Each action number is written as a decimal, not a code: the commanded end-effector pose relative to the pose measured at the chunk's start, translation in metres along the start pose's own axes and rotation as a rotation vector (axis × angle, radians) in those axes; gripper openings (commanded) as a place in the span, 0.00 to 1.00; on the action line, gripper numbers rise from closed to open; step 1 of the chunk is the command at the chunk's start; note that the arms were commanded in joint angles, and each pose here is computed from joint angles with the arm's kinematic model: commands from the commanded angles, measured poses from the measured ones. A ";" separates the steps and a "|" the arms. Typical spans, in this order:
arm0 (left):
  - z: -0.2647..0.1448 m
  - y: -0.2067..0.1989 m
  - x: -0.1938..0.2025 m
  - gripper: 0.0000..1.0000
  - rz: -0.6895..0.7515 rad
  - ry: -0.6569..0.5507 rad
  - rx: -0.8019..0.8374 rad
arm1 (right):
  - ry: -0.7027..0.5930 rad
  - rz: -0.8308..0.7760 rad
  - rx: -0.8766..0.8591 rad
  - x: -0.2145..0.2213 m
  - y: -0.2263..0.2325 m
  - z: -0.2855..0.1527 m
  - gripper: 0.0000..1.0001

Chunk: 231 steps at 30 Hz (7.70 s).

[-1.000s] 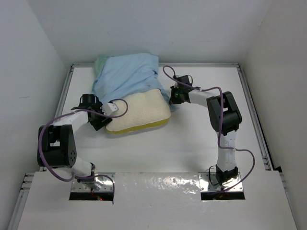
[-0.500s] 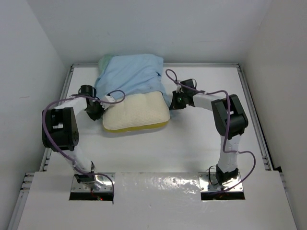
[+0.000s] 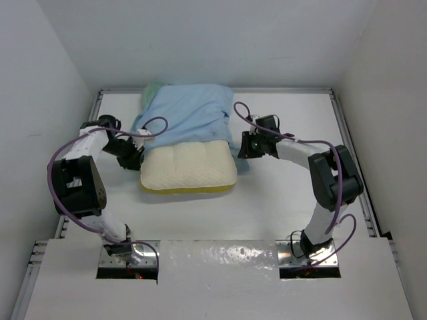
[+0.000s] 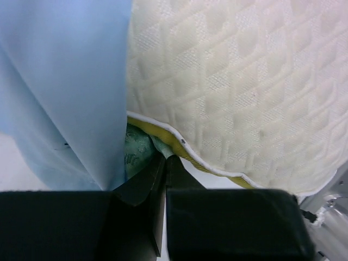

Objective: Put the pillow into the pillowcase

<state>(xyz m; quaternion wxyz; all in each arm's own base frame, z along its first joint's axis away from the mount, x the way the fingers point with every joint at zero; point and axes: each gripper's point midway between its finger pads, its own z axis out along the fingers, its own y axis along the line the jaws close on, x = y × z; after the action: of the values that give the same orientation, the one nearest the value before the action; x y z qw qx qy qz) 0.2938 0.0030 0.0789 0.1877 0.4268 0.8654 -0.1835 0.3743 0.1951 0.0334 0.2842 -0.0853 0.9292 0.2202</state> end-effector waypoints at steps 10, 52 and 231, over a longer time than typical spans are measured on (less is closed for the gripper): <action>0.009 -0.043 0.006 0.00 -0.026 -0.050 0.133 | 0.067 -0.084 0.440 0.042 -0.043 0.015 0.61; -0.577 -0.142 -0.358 0.00 0.551 -1.712 -0.711 | -1.521 -0.422 -0.226 -0.342 0.214 -0.559 0.00; 0.018 -0.074 -0.351 0.00 -0.478 -0.604 0.071 | -0.561 0.301 -0.003 -0.061 0.078 -0.080 0.40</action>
<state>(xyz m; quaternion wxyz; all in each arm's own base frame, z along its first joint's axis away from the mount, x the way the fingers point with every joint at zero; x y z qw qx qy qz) 0.4057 -0.2638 0.1873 0.2933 0.1487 0.8870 -0.3242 0.3646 0.2250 0.1383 0.4727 0.0447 0.8532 0.2157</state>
